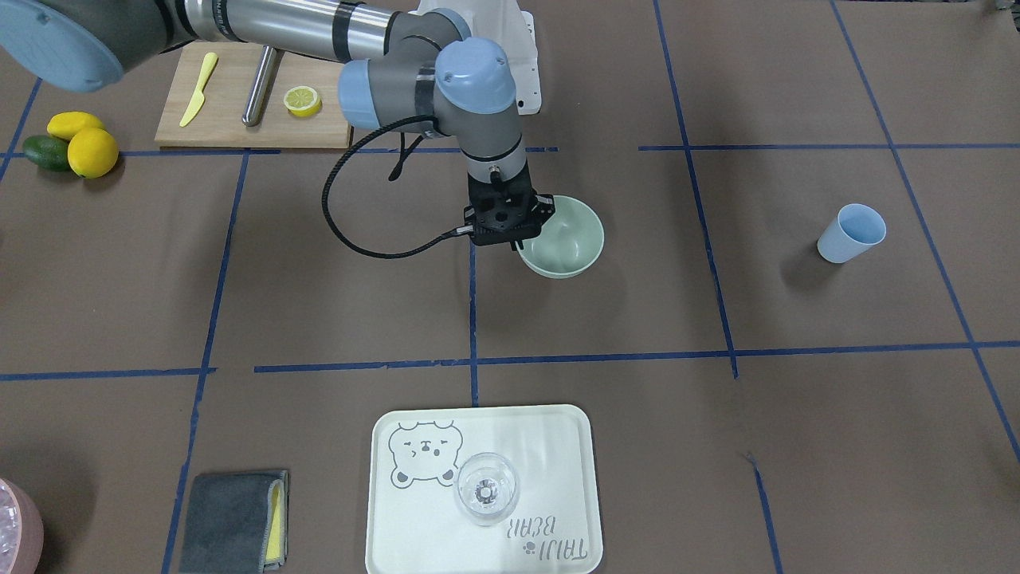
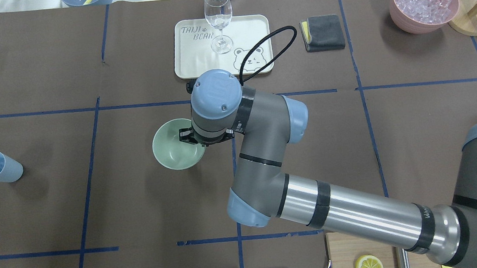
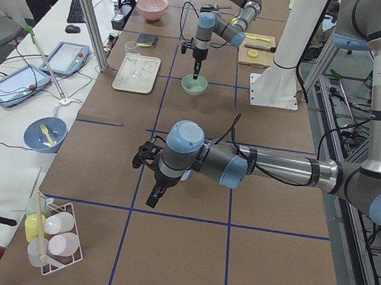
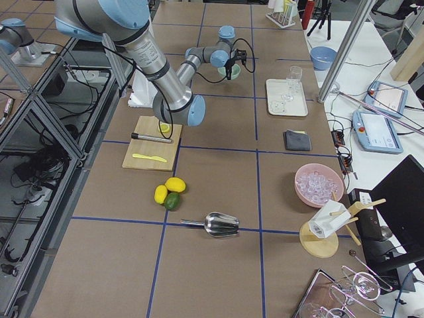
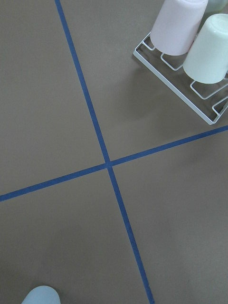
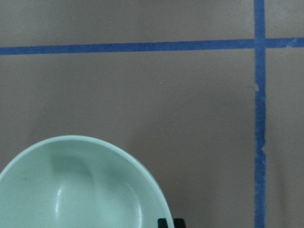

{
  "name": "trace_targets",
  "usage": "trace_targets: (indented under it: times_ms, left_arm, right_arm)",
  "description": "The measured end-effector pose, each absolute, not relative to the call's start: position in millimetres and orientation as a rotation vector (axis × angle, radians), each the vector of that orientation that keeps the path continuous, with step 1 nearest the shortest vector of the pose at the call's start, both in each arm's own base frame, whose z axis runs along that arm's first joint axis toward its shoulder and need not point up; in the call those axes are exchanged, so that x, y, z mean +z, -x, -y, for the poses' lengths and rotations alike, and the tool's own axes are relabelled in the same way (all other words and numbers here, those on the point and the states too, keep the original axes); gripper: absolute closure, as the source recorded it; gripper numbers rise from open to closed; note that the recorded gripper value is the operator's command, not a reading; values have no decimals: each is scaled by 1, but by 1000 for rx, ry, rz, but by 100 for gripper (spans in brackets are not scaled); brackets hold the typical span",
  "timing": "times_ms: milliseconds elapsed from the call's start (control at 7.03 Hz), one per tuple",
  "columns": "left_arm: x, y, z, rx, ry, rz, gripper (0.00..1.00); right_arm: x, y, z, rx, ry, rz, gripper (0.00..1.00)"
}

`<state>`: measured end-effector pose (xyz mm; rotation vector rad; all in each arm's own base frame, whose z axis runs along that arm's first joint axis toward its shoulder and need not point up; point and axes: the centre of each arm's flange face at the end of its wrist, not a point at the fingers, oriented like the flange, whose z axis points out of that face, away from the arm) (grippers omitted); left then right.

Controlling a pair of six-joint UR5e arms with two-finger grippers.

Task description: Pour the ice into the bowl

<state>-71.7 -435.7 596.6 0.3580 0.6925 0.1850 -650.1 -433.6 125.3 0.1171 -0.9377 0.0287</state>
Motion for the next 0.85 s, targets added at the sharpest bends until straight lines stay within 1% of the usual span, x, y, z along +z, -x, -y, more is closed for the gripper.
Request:
trace_targets:
  times_ms: [142,285,427,569,854]
  left_arm:
    - [597,72,436,185,-358,-693,0]
    - [596,72,435,185,-358,-693,0]
    - [597,72,435,184,-358,-692,0]
    - [597,72,435,184,-356,-693,0]
    - [598,72,435,184,-355,-693,0]
  right_arm:
    - [116,669,432,39,-123,923,100]
    - [112,680,431,44,-125,914,81]
    - [112,686,431,45,-126,912,55]
    - [113,688,431,46,-131,911,1]
    - [112,687,435,54,-156,908,0]
